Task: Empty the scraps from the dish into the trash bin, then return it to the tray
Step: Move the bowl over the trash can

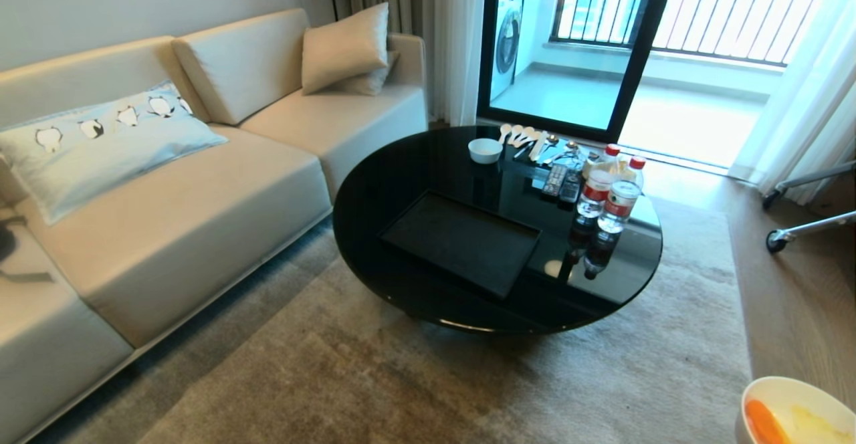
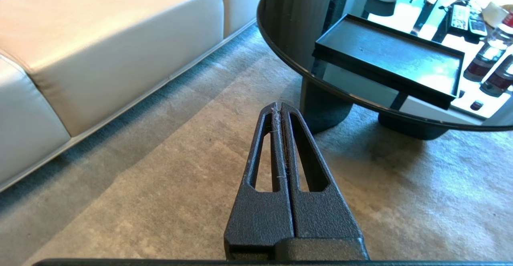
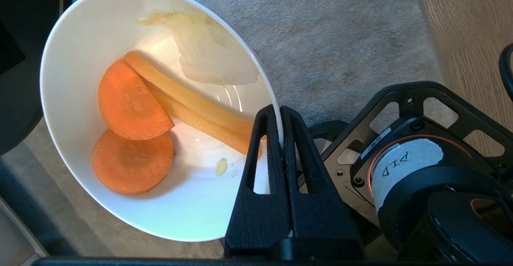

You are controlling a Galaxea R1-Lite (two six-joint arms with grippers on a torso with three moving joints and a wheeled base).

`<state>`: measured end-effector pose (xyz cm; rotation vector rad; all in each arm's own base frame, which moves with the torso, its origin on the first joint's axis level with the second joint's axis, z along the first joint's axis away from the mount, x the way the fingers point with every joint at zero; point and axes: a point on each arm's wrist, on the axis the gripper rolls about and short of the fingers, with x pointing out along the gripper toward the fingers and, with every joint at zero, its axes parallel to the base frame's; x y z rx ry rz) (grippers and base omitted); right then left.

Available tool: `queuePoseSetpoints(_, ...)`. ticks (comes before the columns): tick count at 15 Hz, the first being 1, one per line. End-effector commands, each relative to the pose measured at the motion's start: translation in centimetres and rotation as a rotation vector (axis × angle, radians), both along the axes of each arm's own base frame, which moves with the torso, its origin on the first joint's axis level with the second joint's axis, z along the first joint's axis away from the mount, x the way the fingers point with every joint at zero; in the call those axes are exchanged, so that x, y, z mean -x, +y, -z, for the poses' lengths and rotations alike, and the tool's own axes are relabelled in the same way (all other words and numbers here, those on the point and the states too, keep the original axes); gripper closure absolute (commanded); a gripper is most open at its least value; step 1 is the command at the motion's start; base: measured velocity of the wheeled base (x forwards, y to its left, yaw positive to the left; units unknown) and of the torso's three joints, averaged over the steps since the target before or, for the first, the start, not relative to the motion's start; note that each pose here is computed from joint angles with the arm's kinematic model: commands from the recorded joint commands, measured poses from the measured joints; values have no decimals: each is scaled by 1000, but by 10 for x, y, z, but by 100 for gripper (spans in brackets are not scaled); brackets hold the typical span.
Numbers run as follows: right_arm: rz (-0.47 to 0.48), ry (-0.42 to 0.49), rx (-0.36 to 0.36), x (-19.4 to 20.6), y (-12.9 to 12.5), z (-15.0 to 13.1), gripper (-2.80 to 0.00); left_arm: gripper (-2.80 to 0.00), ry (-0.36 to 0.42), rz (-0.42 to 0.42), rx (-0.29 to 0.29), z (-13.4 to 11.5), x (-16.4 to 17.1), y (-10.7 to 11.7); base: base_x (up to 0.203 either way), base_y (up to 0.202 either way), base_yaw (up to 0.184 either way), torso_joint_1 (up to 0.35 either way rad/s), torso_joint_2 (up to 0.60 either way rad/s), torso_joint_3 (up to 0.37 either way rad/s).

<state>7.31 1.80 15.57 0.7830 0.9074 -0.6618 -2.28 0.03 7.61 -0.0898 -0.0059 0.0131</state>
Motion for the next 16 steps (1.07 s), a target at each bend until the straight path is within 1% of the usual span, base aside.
queuePoseSetpoints(1, 6, 3, -1, 0, 0, 0, 0, 0, -1, 0, 1, 0, 0, 0, 0, 0, 0, 0, 0, 0)
queuePoseSetpoints(7, 6, -7, -3, 2, -1, -2, 0, 0, -1, 0, 1, 0, 0, 0, 0, 0, 0, 0, 0, 0)
queuePoseSetpoints(11, 7, 3, -2, 5, -2, -2, 0, 0, -1, 0, 1, 0, 0, 0, 0, 0, 0, 0, 0, 0)
queuePoseSetpoints(14, 6, -24, -11, 1, 0, -9, 0, 0, -1, 0, 1, 0, 0, 0, 0, 0, 0, 0, 0, 0)
queuePoseSetpoints(16, 6, -24, -11, 1, 0, -9, 0, 0, -1, 0, 1, 0, 0, 0, 0, 0, 0, 0, 0, 0)
